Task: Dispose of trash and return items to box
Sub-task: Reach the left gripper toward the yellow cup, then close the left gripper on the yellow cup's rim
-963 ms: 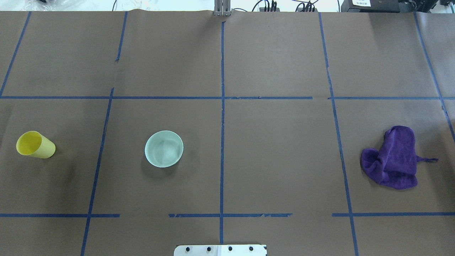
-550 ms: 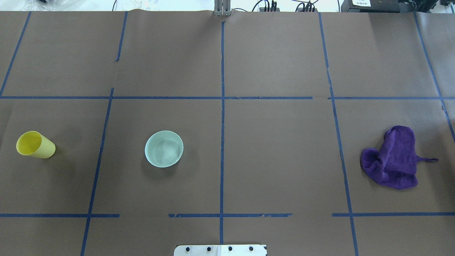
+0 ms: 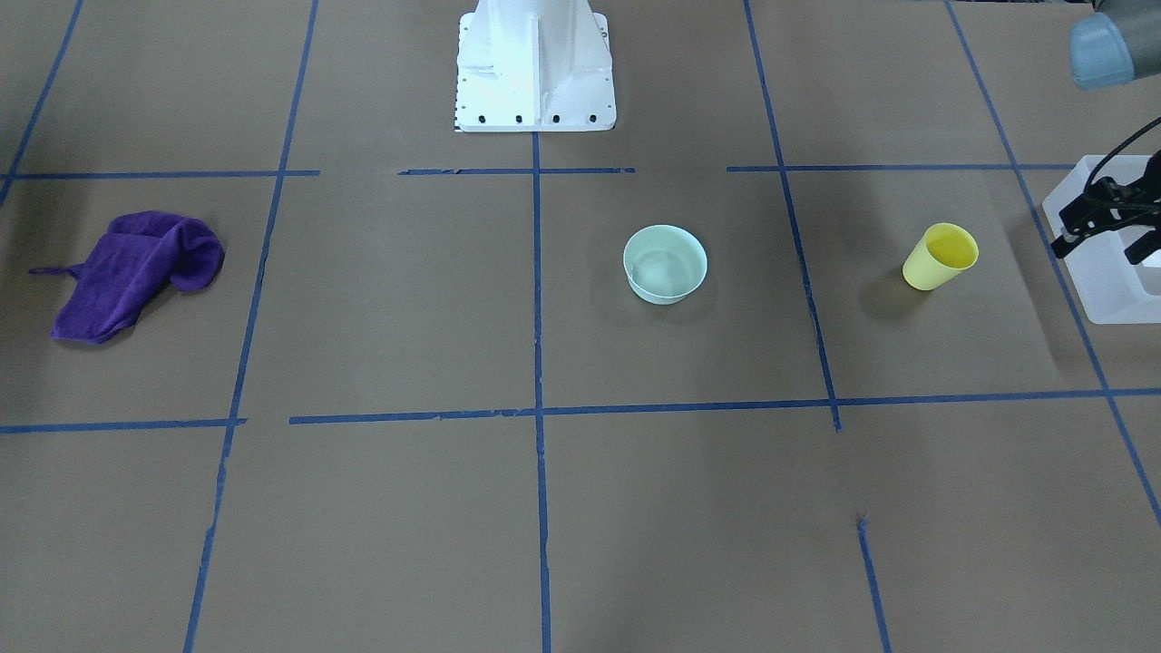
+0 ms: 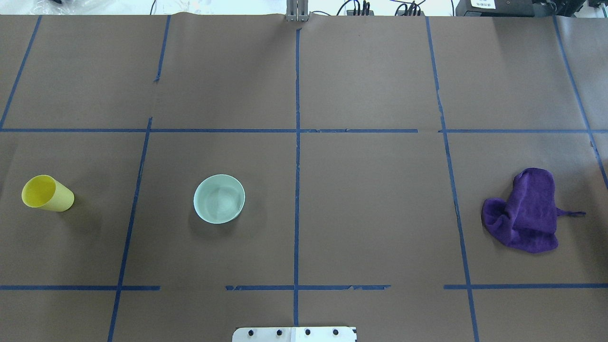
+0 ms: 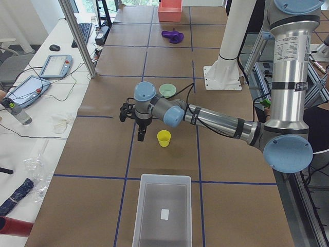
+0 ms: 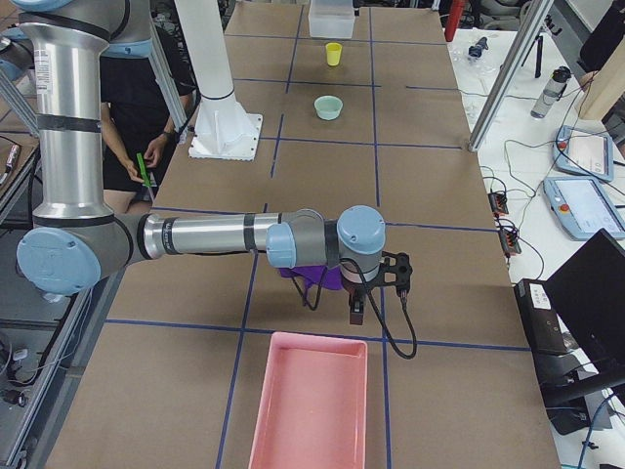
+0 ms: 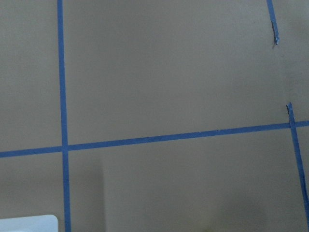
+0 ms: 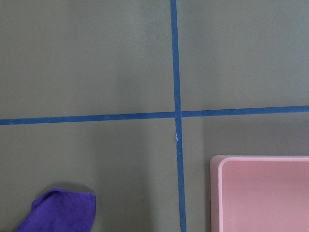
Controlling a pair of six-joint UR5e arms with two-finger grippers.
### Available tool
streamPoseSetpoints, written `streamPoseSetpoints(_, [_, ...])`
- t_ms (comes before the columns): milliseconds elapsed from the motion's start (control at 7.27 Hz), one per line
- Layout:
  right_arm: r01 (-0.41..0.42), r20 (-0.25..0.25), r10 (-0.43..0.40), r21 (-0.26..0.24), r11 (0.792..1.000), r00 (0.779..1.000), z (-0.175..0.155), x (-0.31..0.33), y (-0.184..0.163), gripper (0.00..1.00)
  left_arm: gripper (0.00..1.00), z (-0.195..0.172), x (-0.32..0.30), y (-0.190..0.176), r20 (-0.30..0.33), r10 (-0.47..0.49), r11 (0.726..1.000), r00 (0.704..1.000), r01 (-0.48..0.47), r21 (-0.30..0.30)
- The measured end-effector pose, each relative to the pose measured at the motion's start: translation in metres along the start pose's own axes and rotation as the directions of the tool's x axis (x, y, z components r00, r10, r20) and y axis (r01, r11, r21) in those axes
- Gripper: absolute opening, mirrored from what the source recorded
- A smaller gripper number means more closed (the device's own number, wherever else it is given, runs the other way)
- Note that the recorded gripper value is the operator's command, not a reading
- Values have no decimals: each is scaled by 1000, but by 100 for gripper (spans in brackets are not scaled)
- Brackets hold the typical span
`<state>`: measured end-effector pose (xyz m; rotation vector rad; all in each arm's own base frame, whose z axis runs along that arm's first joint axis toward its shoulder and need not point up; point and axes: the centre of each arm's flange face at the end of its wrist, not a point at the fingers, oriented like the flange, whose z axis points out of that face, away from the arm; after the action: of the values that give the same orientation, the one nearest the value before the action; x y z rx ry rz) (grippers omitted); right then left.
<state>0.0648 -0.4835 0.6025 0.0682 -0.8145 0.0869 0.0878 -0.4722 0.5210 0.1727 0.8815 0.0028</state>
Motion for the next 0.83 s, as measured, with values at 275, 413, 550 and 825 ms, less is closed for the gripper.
streamPoseSetpoints(275, [0, 2, 0, 6, 1000, 1000, -3, -4, 0, 100, 100, 56, -1, 59, -71, -48, 999, 996, 49, 13])
streamPoseSetpoints(413, [0, 0, 0, 6, 1000, 1000, -3, -4, 0, 100, 100, 76, 0, 76, -79, -63, 998, 995, 63, 8])
streamPoseSetpoints(550, [-1, -2, 1, 7, 1000, 1000, -4, -4, 0, 100, 98, 88, 3, 84, -74, -70, 997, 995, 71, 5])
streamPoseSetpoints(825, [-1, -4, 1, 7, 1000, 1000, -4, -4, 0, 100, 94, 98, 4, 91, -65, -75, 997, 995, 75, 0])
